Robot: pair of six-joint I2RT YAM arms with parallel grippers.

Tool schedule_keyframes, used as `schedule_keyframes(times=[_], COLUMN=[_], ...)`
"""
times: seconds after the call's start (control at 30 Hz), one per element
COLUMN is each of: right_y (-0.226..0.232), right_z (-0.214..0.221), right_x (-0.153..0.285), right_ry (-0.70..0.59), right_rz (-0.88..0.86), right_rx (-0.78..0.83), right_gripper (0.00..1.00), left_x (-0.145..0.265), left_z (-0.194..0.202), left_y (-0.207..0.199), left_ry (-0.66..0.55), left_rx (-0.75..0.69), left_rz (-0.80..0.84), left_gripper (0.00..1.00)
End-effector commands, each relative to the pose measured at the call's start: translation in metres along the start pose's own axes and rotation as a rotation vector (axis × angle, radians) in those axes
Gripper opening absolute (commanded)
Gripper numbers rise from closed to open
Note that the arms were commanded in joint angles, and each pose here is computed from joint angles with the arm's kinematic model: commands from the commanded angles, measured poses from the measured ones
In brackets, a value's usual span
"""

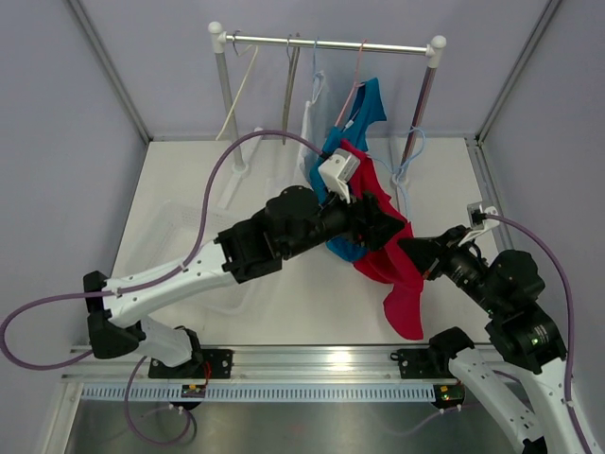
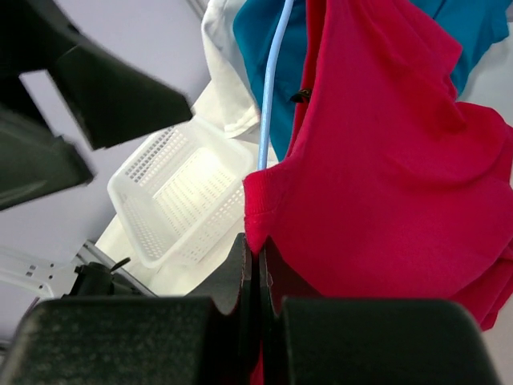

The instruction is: Remove the t-shirt from the hanger

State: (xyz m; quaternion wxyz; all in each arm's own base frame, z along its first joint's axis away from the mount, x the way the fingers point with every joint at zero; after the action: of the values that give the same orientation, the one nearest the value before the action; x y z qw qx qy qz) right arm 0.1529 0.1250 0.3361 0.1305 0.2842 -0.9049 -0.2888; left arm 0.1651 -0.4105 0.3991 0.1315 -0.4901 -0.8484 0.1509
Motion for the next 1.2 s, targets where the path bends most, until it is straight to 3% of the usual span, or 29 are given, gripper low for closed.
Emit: schedule_keyframes(times=[0.0, 0.3, 0.67, 0.8, 1.0, 1.07, 1.13, 1.17], right_y=[0.036, 0.048, 0.055, 0.048, 0.045, 0.044, 0.046, 0.046], right_z=[-0.015, -0.01, 0.003, 0.007, 0.011, 0.011, 0.012, 0.013], right_x=[0.016, 0.03, 0.035, 0.03, 0.023, 0.022, 0.022, 0.021], right_ry=[-0.027, 0.003, 0.076, 0.092, 0.105, 0.105, 0.113, 0.121], right_rz=[-0.159, -0.226, -0.288, -0.258, -0.253, -0.251, -0.262, -0.268], right_rx=[0.041, 0.067, 0.059, 0.056, 0.04, 0.035, 0.031, 0.029], right_gripper=[0.0, 0.0, 0.0, 0.0, 0.0, 0.0, 0.13, 0.44], left_x=[-0.012, -0.03, -0.047, -0.043, -0.034, -0.031, -0.021, -0.019], left_z=[-0.035, -0.049, -0.065, -0.065, -0.068, -0.061, -0.071, -0.067], left_y=[-0.001, 0.02, 0.035, 0.032, 0.029, 0.029, 0.022, 0.023], left_ry=[-0.126, -0.181, -0.216, -0.231, -0.268, -0.263, -0.304, -0.305], left_rx=[-0.021, -0.083, -0.069, -0.073, -0.07, -0.064, -0.039, -0.032], left_rz=[-0.043, -0.184, -0.185, -0.157, -0.125, -0.107, -0.073, -0.068], left_gripper=[0.78, 0.74, 0.66, 0.47, 0.04, 0.0, 0.0, 0.0])
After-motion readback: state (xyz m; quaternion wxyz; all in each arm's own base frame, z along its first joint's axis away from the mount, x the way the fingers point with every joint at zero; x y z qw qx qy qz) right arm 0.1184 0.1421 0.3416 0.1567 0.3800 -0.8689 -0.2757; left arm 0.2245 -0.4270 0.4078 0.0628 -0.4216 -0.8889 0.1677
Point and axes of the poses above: each gripper's point midway between its finger pads, its own x axis back along the fingers, its own y axis along the line the jaws close on, z = x × y, the point moved 2 cm from there along x, back along the fingers, and after that the axes turned 8 degrees about -x, right-handed, at the moved point
